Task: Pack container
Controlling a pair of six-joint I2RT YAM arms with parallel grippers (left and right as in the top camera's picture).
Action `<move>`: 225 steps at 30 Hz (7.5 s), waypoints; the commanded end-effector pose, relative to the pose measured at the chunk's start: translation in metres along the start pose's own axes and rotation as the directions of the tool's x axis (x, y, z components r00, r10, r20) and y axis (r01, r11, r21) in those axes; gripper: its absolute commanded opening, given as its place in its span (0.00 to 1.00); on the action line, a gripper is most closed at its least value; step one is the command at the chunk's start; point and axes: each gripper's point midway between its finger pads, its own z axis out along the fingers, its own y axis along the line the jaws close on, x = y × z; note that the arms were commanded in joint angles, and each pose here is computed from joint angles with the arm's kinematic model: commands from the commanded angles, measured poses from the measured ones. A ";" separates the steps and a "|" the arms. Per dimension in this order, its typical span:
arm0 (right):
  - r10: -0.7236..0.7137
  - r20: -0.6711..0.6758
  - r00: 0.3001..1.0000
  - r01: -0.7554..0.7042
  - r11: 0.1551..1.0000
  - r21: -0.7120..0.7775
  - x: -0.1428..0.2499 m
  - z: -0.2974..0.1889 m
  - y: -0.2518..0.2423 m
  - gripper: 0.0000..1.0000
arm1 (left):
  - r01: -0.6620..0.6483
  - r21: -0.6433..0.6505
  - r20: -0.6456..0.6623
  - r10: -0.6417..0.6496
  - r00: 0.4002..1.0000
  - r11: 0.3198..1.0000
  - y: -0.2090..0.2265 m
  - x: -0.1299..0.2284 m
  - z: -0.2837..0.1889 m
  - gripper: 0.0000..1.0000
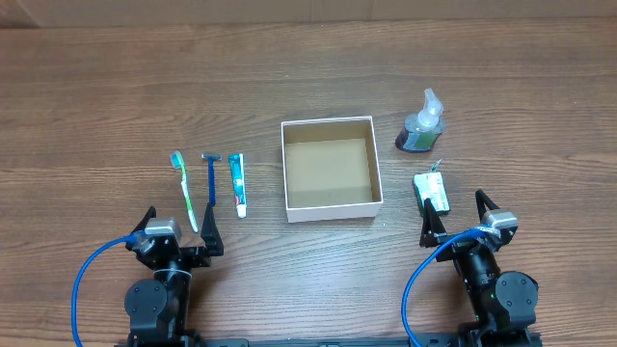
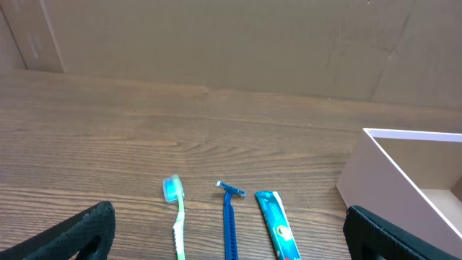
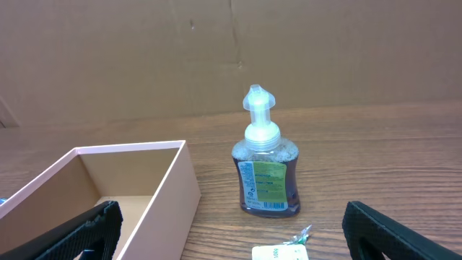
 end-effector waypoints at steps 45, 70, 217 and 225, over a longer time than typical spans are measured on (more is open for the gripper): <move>0.115 -0.077 0.990 -0.135 0.923 -0.360 0.005 -0.012 0.063 1.00 | 0.018 -0.001 0.006 -0.018 1.000 1.000 0.000 0.000 0.000 1.00; 0.072 -0.453 0.889 -0.133 0.985 -0.105 -0.190 0.043 0.057 1.00 | 0.018 -0.001 0.006 -0.018 1.000 1.000 0.000 0.000 0.000 1.00; 0.213 -0.780 0.588 0.136 0.925 0.355 -0.088 0.099 -0.027 0.80 | 0.018 -0.001 0.006 -0.018 1.000 1.000 0.000 0.000 0.000 1.00; 0.249 -0.848 0.469 0.173 0.915 0.365 0.018 0.086 -0.049 0.78 | 0.018 -0.001 0.006 -0.018 1.000 1.000 0.000 0.000 0.000 1.00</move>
